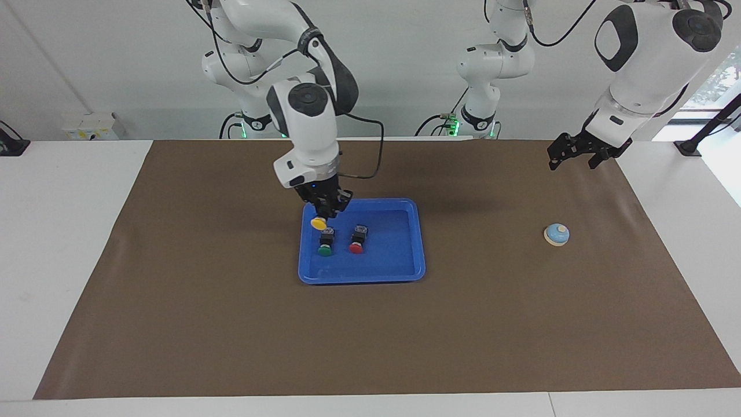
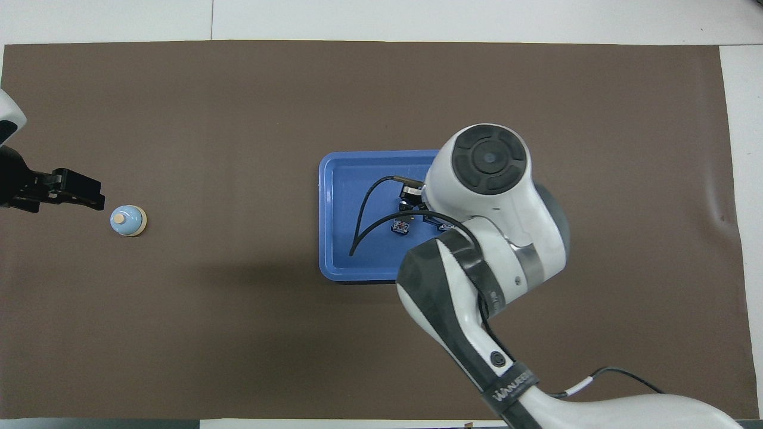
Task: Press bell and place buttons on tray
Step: 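Carry the yellow button into the tray and release it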
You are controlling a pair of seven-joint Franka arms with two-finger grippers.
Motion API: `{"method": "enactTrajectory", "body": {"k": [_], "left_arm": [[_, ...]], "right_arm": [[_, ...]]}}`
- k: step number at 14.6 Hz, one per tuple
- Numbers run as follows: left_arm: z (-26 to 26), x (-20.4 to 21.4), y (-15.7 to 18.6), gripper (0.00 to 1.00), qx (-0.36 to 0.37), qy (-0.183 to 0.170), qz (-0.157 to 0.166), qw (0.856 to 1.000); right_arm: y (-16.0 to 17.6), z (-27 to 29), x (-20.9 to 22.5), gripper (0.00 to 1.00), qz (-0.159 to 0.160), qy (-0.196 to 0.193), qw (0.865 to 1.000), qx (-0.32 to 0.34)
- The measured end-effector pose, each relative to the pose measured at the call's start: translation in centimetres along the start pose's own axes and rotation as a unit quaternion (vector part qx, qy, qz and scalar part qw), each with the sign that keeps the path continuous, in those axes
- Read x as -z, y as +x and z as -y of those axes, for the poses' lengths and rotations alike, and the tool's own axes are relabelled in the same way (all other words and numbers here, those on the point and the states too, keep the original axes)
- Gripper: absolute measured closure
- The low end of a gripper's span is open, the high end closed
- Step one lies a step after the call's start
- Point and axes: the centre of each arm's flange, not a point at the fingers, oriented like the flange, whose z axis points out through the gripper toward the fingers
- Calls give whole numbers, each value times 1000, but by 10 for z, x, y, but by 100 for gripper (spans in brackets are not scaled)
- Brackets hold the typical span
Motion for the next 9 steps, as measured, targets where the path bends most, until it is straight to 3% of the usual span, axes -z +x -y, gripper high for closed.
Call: {"method": "enactTrajectory", "body": {"k": [4,9], "left_arm": [[0,0,0,0,0,0,0,1000],[0,0,0,0,0,0,0,1000]], "right_arm": [[-20,59,-39,59,-5,1,999,31],[-41,93,-86,59,-19,16,998,59]]}}
